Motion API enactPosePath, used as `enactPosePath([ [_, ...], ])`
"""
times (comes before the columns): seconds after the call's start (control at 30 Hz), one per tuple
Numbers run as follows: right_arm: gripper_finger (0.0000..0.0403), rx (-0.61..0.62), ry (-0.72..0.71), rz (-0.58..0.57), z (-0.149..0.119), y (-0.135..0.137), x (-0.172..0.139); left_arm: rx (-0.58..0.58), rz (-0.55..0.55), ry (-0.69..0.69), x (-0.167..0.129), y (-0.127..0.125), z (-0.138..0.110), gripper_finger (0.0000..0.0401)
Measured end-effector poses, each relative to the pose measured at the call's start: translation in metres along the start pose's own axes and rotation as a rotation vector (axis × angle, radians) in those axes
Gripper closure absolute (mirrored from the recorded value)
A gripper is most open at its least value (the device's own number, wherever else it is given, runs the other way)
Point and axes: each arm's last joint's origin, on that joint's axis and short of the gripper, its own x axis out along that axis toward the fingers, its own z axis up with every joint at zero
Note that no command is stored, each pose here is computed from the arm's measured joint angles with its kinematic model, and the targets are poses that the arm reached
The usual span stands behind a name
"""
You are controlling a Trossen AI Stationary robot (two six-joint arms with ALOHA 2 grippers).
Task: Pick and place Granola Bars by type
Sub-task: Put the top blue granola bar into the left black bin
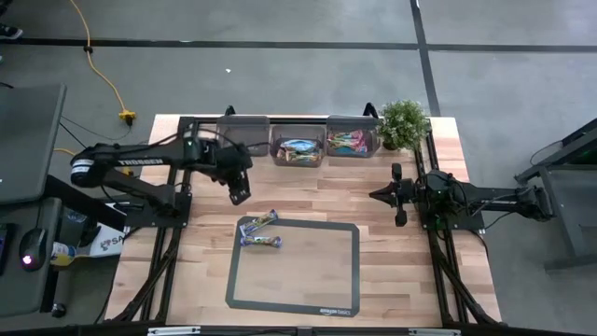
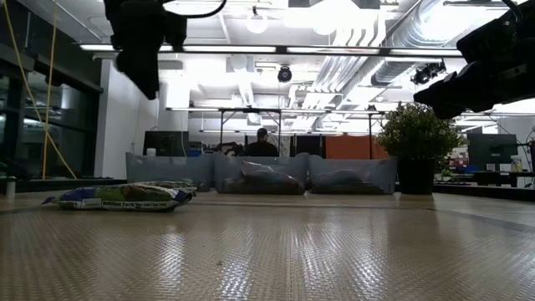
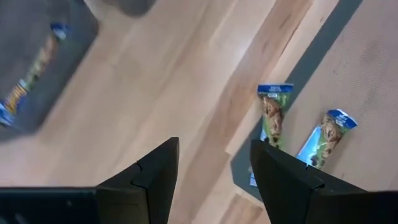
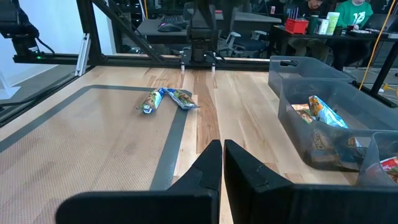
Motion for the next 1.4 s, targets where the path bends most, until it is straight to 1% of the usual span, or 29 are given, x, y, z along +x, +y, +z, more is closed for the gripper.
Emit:
enactPosePath([
  [0.2,0.0402,0.0,0.0,0.0,0.0,0.0,0.0,-0.079,0.013,0.033,0.015,-0.012,-0.015,0.0206],
  [0.4,0.0402,0.0,0.0,0.0,0.0,0.0,0.0,-0.092,-0.047,0.054,0.034,-0.026,-0.026,0.0206],
  [0.57,0.0402,0.0,0.0,0.0,0.0,0.0,0.0,-0.059,-0.085,0.053,0.045,-0.041,-0.029,0.0206],
  [0.83,0.0402,0.0,-0.001,0.0,0.0,0.0,0.0,-0.031,-0.087,0.08,0.068,-0.061,-0.03,0.0206],
  [0.93,0.0402,0.0,0.002,0.0,0.0,0.0,0.0,-0.014,-0.086,0.118,0.078,-0.068,-0.032,0.0206],
  [1.07,0.0402,0.0,0.002,0.0,0.0,0.0,0.0,-0.01,-0.087,0.18,0.092,-0.071,-0.033,0.0205],
  [1.2,0.0402,0.001,0.002,0.0,0.0,0.0,0.0,0.011,-0.085,0.199,0.1,-0.073,-0.033,0.0205],
  [1.3,0.0402,0.0,0.0,0.0,0.0,0.0,0.0,0.013,-0.105,0.207,0.101,-0.074,-0.033,0.0195],
  [1.4,0.0402,0.0,0.0,0.0,0.0,0.0,0.0,0.015,-0.113,0.197,0.101,-0.075,-0.032,0.0165],
])
